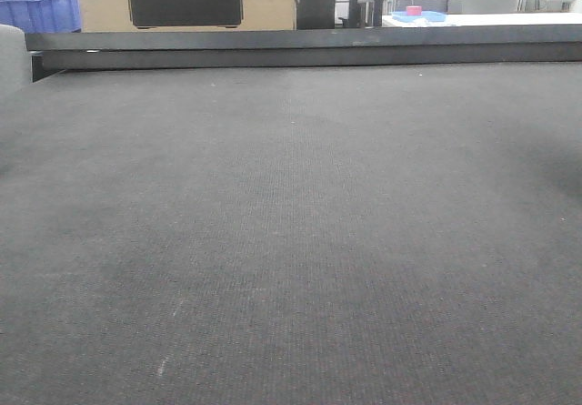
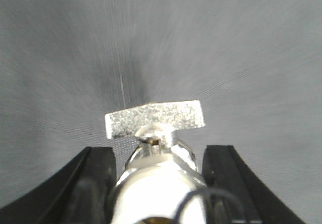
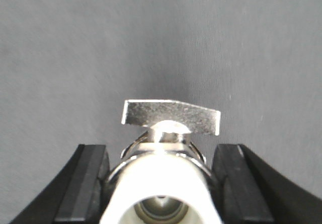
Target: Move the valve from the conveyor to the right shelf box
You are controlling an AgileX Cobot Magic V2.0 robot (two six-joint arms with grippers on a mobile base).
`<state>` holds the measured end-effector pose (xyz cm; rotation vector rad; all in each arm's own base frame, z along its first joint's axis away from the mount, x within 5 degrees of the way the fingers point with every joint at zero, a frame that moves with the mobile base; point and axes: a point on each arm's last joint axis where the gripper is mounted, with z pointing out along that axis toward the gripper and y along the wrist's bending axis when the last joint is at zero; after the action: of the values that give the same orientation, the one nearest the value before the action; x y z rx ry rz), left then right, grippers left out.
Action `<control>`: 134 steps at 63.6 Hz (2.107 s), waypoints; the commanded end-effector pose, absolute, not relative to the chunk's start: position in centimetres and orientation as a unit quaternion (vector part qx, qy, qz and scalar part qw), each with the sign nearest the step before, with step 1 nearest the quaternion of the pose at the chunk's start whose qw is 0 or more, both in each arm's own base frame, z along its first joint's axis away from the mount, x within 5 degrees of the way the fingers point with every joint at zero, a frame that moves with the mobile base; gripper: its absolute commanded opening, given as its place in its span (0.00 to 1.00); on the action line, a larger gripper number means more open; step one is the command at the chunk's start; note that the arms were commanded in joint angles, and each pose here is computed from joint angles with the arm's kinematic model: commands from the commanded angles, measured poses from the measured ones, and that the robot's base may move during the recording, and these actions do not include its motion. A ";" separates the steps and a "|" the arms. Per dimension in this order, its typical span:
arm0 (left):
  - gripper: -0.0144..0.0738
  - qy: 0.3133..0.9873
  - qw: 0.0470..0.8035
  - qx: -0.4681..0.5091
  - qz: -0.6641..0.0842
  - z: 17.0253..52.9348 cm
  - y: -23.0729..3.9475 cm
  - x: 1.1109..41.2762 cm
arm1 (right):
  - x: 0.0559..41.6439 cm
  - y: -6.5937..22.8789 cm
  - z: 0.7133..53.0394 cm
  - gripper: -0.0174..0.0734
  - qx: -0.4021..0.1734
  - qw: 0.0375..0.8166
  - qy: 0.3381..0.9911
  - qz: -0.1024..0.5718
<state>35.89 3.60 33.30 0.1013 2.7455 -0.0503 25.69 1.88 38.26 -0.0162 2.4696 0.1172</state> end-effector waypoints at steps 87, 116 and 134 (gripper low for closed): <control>0.04 0.866 0.501 0.014 0.006 49.9 1.6 22.0 | 24.7 4.7 48.2 0.02 -0.057 0.514 0.852 0.080; 0.04 0.866 0.501 0.014 0.006 49.9 1.6 22.0 | 24.7 4.7 48.3 0.02 -0.057 0.517 0.850 0.081; 0.04 0.866 0.501 0.014 0.006 49.9 1.6 22.0 | 24.7 4.7 48.3 0.02 -0.057 0.518 0.850 0.081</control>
<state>22.08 1.74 49.12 0.0433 2.1584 0.0254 25.10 4.79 46.73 -0.1409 2.1466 0.2000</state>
